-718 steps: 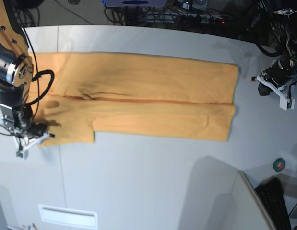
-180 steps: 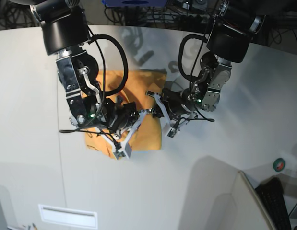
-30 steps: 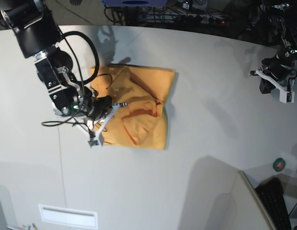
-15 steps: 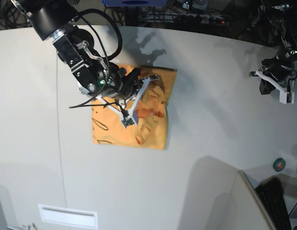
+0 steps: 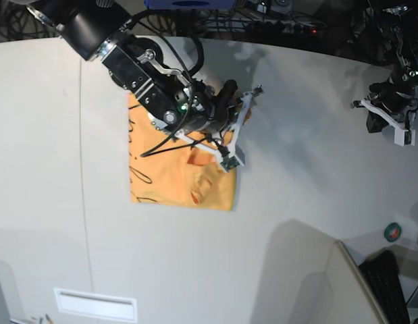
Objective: Layout the t-shirt on the table in an organized manner, then fold the t-shirt properly
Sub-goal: 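Grasp the folded bundle edge with the right gripper and flip it over, then smooth and tuck the folded shirt edges with the right gripper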
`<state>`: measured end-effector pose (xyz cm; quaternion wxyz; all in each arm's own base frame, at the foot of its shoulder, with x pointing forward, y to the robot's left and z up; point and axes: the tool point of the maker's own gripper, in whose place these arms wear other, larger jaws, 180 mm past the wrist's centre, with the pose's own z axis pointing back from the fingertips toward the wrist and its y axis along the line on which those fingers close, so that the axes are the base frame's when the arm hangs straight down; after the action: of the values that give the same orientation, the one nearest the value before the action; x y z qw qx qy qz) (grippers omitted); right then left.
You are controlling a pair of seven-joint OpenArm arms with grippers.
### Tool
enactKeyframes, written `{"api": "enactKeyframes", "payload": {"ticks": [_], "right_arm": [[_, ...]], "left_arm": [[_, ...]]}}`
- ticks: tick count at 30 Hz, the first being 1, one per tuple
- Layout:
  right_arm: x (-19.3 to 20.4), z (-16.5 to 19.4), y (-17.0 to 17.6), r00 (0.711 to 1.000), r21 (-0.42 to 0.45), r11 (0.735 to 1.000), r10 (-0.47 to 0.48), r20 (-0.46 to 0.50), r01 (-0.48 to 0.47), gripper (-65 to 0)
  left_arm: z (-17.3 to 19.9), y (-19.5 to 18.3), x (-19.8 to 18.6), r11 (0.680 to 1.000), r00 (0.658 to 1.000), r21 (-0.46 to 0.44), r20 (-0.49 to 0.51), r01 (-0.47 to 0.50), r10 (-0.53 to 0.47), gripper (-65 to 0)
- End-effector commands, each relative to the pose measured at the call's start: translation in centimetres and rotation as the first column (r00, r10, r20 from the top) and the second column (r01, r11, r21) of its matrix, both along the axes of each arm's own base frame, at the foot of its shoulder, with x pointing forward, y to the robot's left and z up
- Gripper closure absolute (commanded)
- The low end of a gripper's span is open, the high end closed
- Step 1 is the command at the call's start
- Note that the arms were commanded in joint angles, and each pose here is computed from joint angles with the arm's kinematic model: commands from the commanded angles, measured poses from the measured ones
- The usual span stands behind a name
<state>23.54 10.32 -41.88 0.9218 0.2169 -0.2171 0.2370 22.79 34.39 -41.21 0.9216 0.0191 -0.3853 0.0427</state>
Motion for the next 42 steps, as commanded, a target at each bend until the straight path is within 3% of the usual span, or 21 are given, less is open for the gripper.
{"api": "enactKeyframes", "payload": {"ticks": [1, 5, 12, 20, 29, 34, 39, 42], "right_arm": [[2.1, 1.7, -1.1, 0.997, 0.024, 0.997, -0.068, 0.042, 0.067, 0.0], [6.5, 2.8, -6.6, 0.961, 0.009, 0.964, -0.264, 0.081, 0.265, 0.0], [9.7, -0.1, -11.3, 0.922, -0.068, 0.921, -0.378, 0.08, 0.383, 0.0], [11.0, -2.1, -9.5, 0.916, -0.075, 0.913, -0.4, 0.04, 0.402, 0.0], [14.1, 1.1, -3.2, 0.927, 0.018, 0.928, -0.374, 0.032, 0.373, 0.0], [17.4, 0.8, -3.8, 0.909, 0.004, 0.913, -0.407, 0.096, 0.408, 0.0], [17.9, 3.2, -1.8, 0.928, 0.016, 0.946, -0.321, 0.192, 0.324, 0.0], [15.8, 4.2, -2.8, 0.947, -0.01, 0.955, -0.293, 0.135, 0.297, 0.0]], "left_arm": [[1.4, 0.9, 0.7, 1.0, 0.999, 0.021, 0.043, -0.002, 0.001, 0.0], [1.6, 1.7, 0.2, 0.999, 0.999, 0.028, 0.044, -0.024, 0.023, 0.0], [2.4, 4.1, -1.0, 0.994, 0.994, 0.045, 0.061, -0.097, 0.094, 0.0], [2.5, 4.2, -1.1, 0.994, 0.993, 0.046, 0.062, -0.1, 0.097, 0.0], [2.5, 4.0, -1.0, 0.994, 0.994, 0.044, 0.064, -0.097, 0.094, 0.0], [2.5, 4.0, -1.0, 0.994, 0.994, 0.044, 0.062, -0.097, 0.094, 0.0], [2.6, 4.1, -0.8, 0.994, 0.993, 0.045, 0.067, -0.097, 0.094, 0.0], [2.7, 4.1, -0.7, 0.994, 0.993, 0.045, 0.07, -0.097, 0.094, 0.0]]}}
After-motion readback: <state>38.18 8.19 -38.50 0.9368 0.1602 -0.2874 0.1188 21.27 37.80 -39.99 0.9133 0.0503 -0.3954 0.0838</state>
